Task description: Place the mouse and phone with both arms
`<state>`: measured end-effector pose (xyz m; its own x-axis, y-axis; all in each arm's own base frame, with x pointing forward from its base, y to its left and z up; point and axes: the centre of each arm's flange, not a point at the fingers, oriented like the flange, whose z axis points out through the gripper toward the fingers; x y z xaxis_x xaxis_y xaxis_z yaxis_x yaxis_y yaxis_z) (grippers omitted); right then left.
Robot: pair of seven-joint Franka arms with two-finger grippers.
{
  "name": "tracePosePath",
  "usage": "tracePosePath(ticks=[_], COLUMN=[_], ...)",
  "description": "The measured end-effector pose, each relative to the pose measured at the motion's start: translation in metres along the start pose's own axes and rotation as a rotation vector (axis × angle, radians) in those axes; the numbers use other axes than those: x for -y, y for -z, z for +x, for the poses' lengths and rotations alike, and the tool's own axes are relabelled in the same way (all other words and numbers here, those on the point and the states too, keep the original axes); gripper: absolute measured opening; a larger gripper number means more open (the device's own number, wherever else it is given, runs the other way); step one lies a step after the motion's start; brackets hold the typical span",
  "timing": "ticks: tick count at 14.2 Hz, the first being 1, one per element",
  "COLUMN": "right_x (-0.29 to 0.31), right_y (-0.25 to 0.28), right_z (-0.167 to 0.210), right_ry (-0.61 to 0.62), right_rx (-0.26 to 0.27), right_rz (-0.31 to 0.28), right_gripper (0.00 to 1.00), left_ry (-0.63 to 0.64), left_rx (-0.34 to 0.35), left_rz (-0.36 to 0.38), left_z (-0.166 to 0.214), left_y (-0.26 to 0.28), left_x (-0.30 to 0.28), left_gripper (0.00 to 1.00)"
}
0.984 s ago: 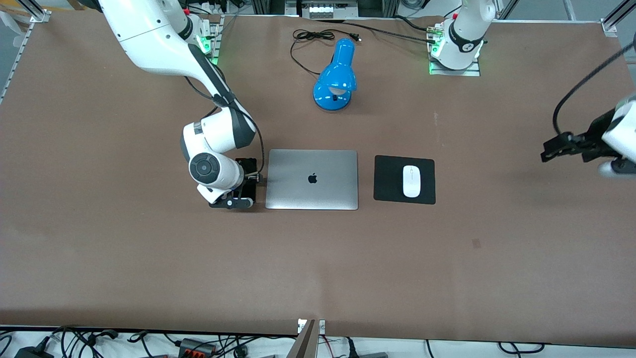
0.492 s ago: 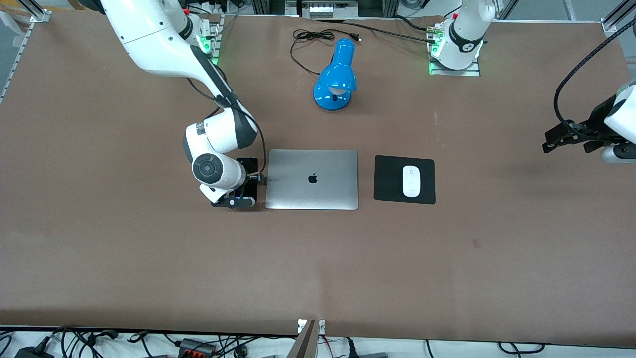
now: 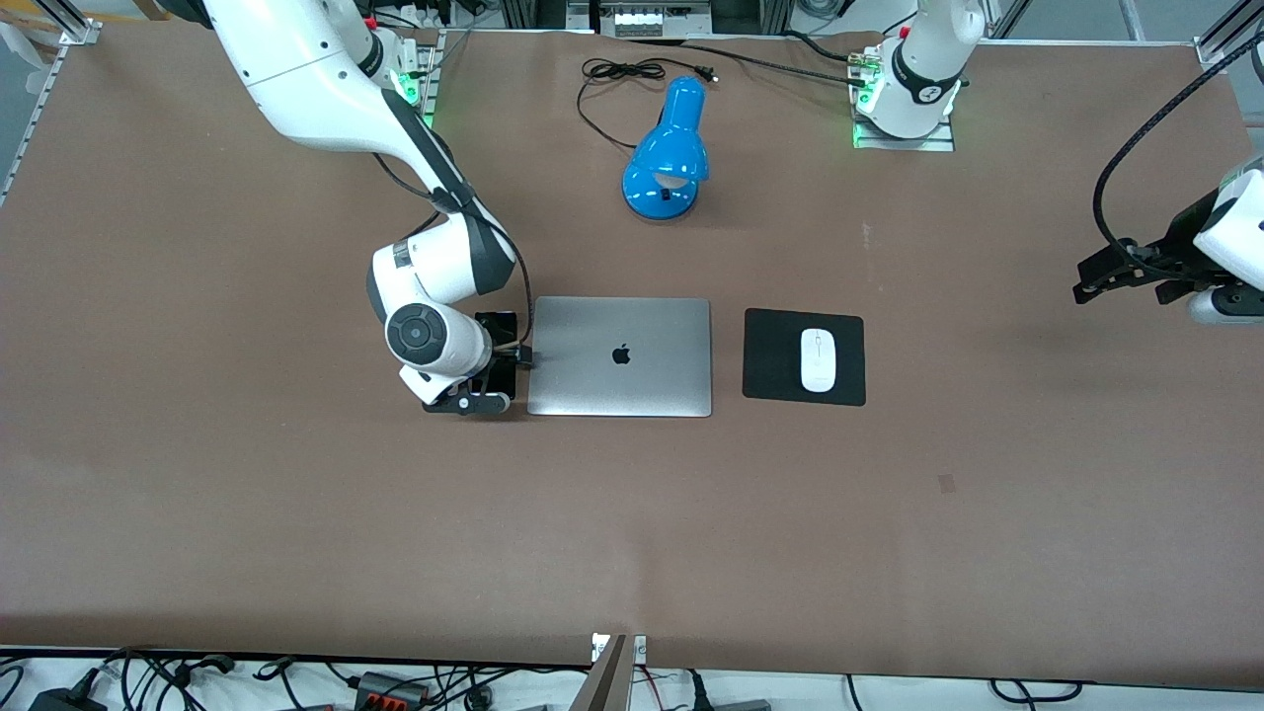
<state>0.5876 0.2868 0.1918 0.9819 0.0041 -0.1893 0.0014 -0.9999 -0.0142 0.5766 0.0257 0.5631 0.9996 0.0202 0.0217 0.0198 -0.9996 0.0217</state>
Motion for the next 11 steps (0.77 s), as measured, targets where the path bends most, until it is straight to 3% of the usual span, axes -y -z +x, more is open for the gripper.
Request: tracePosePath(ticks=[4, 7, 11], right_x=[-0.004, -0.015, -0.044], right_y=[0.079, 0.15, 0.242], right_z=[0.001, 0.003, 0.013], right_ry=[-0.006, -0.018, -0.004], right_rx=[-0.071, -0.086, -0.116], right_rz=[0.029, 0.034, -0.004], right_gripper=[1.0, 1.0, 1.0], left_ry=[-0.001, -0.001, -0.001], left_rx=[0.001, 0.002, 0.008], left_rz=[0.0, 0.0, 0.0], left_z=[0.0, 0.0, -0.001], left_y=[0.0, -0.001, -0.001], left_x=[-0.001, -0.001, -0.001], left_gripper=[1.0, 1.0, 1.0])
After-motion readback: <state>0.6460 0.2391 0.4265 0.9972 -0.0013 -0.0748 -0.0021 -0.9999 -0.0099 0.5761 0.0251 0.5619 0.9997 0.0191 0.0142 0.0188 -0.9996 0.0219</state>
